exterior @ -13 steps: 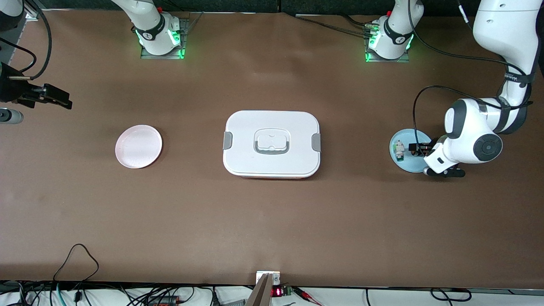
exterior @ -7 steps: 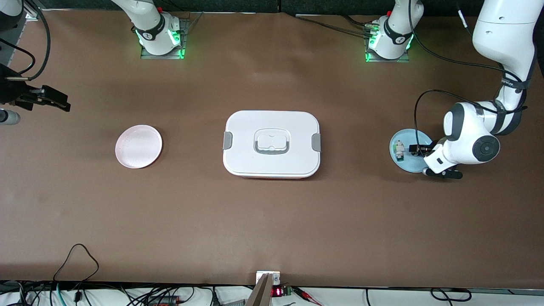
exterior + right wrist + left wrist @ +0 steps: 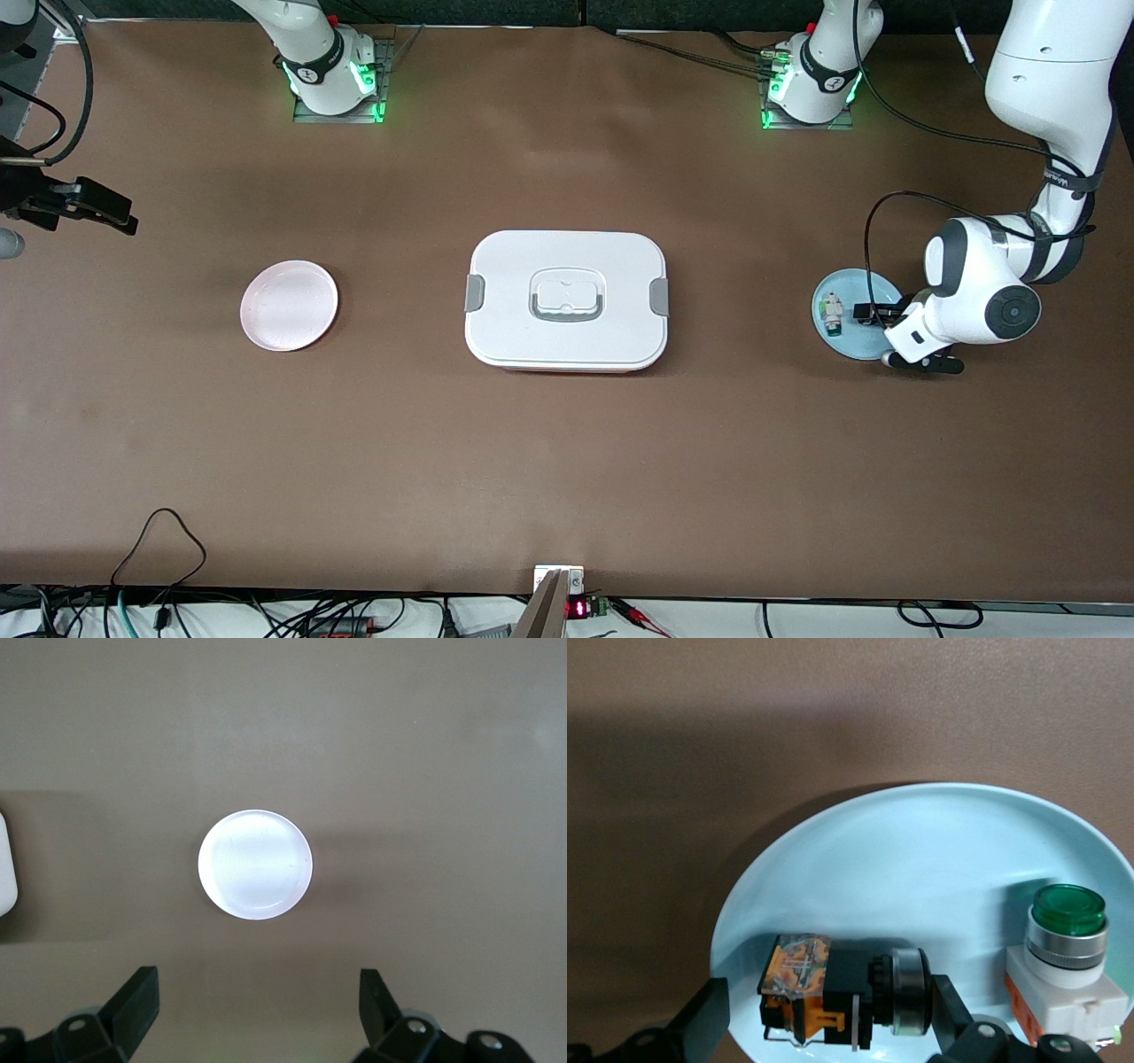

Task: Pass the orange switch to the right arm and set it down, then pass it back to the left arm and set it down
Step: 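Close the left gripper on the orange-and-black switch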

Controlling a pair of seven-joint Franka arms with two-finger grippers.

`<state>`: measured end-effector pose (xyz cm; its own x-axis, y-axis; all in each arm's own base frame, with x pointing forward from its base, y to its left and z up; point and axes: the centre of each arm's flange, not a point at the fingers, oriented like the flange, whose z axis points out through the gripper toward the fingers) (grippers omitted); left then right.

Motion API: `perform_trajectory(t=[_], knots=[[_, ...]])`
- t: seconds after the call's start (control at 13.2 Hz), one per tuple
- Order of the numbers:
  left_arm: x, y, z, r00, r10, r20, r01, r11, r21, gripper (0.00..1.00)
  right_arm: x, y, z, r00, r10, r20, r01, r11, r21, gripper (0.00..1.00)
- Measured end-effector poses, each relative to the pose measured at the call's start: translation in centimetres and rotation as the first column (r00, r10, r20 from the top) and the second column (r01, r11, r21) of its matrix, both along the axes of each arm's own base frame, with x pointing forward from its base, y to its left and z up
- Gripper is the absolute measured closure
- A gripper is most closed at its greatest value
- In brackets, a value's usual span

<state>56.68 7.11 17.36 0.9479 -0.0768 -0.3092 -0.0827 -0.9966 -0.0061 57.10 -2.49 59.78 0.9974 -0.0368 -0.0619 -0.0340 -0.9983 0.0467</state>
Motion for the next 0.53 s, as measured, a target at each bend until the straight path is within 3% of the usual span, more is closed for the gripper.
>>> perform_trajectory(t=[0.38,0.53], knots=[[0.03,0.09,0.05,1.000,0.001,0.002,-0.001,1.000,0.000,0.28,-0.03,-0.21,-0.01,1.000,-0.004,-0.002,0.004,1.000,0.000,0.00],[0.03,0.09,0.06,1.000,0.002,0.003,-0.002,1.000,0.000,0.28,-0.05,-0.21,-0.02,1.000,-0.004,-0.003,0.004,1.000,0.000,0.00]])
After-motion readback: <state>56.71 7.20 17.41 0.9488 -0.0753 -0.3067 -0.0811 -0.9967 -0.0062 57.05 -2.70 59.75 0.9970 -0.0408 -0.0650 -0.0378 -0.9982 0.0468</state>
